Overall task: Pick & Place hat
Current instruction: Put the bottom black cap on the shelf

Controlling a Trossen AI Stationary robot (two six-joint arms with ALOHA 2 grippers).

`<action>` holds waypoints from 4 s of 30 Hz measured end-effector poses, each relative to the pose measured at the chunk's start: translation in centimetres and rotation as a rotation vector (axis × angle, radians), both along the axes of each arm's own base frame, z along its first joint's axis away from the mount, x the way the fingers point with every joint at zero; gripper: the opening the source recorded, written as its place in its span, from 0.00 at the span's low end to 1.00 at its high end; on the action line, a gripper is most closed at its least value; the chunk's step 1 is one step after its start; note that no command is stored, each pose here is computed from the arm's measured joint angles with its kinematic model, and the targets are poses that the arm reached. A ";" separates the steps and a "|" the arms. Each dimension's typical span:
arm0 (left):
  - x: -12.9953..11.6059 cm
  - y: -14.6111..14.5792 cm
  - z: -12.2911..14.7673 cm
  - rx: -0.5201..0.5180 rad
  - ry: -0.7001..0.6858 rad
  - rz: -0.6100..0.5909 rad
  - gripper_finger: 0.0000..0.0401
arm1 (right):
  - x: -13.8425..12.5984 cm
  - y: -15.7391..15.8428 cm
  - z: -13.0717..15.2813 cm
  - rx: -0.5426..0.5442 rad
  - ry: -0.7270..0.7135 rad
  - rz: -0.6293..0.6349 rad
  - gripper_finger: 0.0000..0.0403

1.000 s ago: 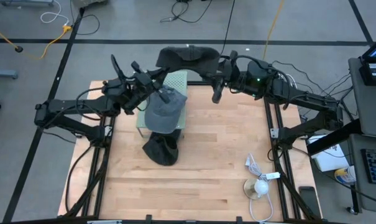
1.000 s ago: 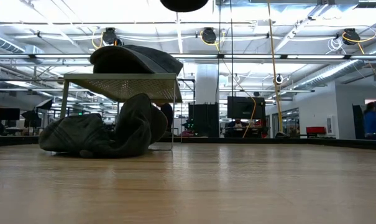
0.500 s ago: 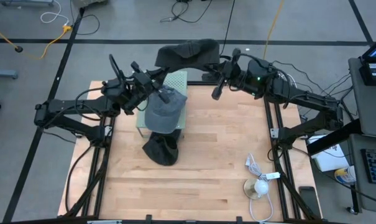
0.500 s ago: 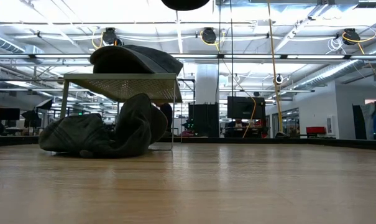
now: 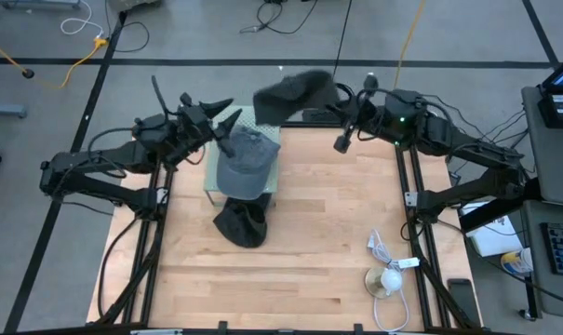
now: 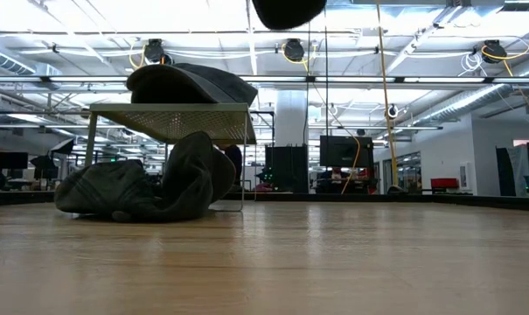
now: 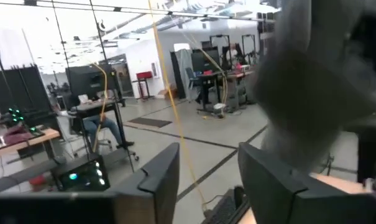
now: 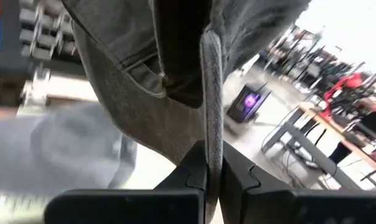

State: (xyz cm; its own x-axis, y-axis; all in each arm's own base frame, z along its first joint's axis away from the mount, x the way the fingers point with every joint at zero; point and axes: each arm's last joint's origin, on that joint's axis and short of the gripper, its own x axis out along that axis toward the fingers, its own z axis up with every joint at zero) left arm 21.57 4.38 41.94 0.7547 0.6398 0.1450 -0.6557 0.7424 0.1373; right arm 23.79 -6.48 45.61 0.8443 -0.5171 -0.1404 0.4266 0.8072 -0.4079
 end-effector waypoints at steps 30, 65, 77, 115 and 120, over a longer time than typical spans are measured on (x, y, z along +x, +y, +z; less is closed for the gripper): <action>1.5 -0.4 1.1 -0.180 0.100 -0.307 0.69 | 1.6 0.3 -3.3 -0.044 0.328 0.091 0.01; 6.2 0.8 2.8 -0.245 0.314 -0.390 0.11 | 1.6 0.6 -3.5 -0.041 0.343 0.100 0.02; 6.1 0.8 2.9 -0.136 0.370 -0.371 0.05 | 0.7 2.3 -2.8 0.010 0.289 0.136 0.29; 4.9 6.4 6.5 0.371 0.655 0.250 0.05 | -5.1 6.1 1.0 0.389 -0.103 0.210 0.48; 4.4 9.6 5.3 0.302 0.684 0.184 0.05 | -4.9 6.1 1.0 0.389 -0.100 0.210 0.48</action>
